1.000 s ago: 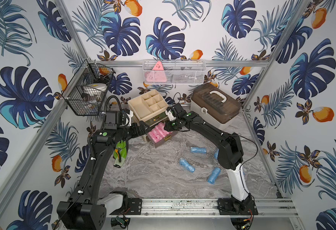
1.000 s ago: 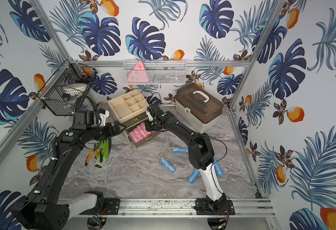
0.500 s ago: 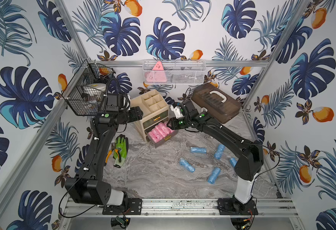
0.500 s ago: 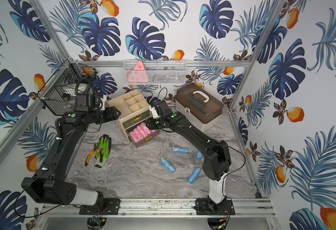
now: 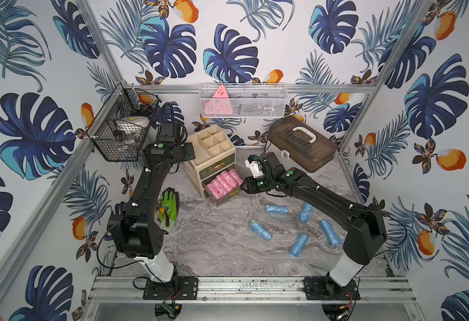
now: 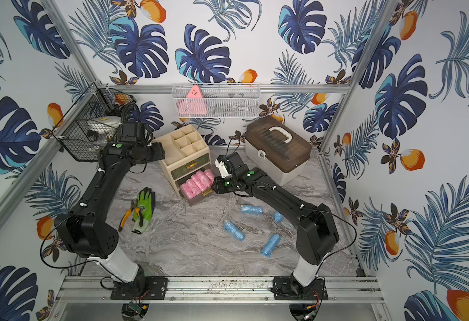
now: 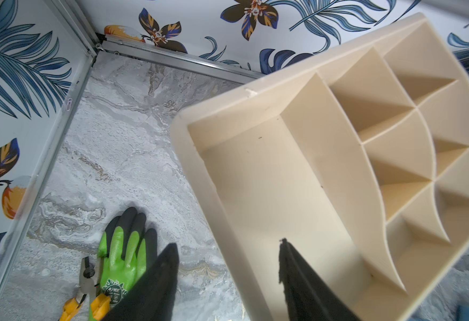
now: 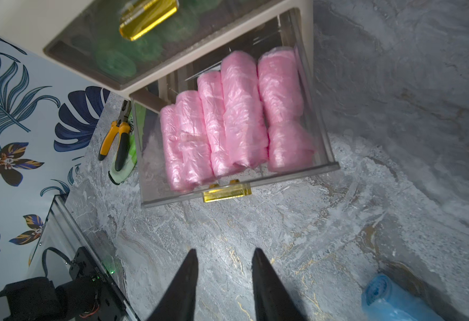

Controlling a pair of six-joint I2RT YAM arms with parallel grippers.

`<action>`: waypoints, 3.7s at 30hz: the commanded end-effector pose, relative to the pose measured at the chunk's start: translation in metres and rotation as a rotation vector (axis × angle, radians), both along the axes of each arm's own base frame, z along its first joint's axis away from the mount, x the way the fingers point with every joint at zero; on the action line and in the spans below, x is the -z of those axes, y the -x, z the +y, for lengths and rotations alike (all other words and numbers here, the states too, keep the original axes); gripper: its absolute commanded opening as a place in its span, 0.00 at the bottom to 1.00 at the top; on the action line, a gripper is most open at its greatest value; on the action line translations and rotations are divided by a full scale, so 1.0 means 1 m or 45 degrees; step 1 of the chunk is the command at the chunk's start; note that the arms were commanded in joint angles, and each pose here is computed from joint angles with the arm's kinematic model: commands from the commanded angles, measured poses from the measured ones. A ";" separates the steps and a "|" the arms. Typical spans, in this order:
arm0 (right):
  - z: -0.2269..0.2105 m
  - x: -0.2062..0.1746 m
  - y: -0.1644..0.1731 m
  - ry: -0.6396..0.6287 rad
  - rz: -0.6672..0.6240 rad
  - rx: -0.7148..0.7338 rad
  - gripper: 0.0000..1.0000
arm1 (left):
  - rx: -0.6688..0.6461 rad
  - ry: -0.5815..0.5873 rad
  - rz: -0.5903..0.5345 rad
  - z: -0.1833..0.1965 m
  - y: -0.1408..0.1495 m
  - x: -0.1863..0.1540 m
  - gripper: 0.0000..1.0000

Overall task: Sort the rolls of trash bags by color and place them into the drawer
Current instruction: Close the drawer of the storage box, then adjust the storage box at the center of the board.

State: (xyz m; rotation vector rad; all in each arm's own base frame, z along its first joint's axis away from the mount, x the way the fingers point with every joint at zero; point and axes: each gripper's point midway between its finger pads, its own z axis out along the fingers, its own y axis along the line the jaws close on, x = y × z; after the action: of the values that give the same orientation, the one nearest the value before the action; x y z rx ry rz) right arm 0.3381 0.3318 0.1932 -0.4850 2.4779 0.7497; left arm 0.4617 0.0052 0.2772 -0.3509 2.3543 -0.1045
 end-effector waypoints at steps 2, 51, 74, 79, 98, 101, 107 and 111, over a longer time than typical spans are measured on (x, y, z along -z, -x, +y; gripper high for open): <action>0.005 0.007 0.006 -0.066 -0.003 -0.015 0.32 | -0.010 -0.048 -0.017 0.006 -0.012 0.000 0.55; 0.071 0.055 -0.086 -0.337 0.172 0.119 0.28 | 0.144 0.011 0.192 -0.013 -0.018 0.037 0.36; 0.111 0.052 -0.131 -0.730 0.335 0.332 0.30 | 0.175 0.048 0.232 -0.019 -0.021 0.051 0.35; 0.113 0.050 -0.140 -0.792 0.361 0.384 0.33 | 0.179 0.050 0.233 -0.019 -0.020 0.052 0.35; 0.080 0.046 -0.104 -0.668 0.360 0.355 0.47 | 0.187 0.084 0.231 -0.024 -0.010 0.047 0.34; 0.063 0.038 -0.090 -0.587 0.301 0.341 0.49 | 0.194 0.096 0.232 -0.026 -0.006 0.044 0.34; 0.026 0.012 -0.074 -0.412 0.109 0.351 0.52 | 0.219 0.114 0.240 -0.029 0.003 0.038 0.31; 0.018 0.005 -0.074 -0.341 0.053 0.338 0.52 | 0.235 0.132 0.252 -0.032 0.009 0.036 0.27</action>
State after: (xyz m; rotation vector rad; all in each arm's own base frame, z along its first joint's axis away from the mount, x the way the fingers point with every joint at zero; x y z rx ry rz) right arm 0.4125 0.3636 0.1972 0.0109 2.3315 1.1079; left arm 0.4725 -0.0221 0.2498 -0.2347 2.4975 -0.2720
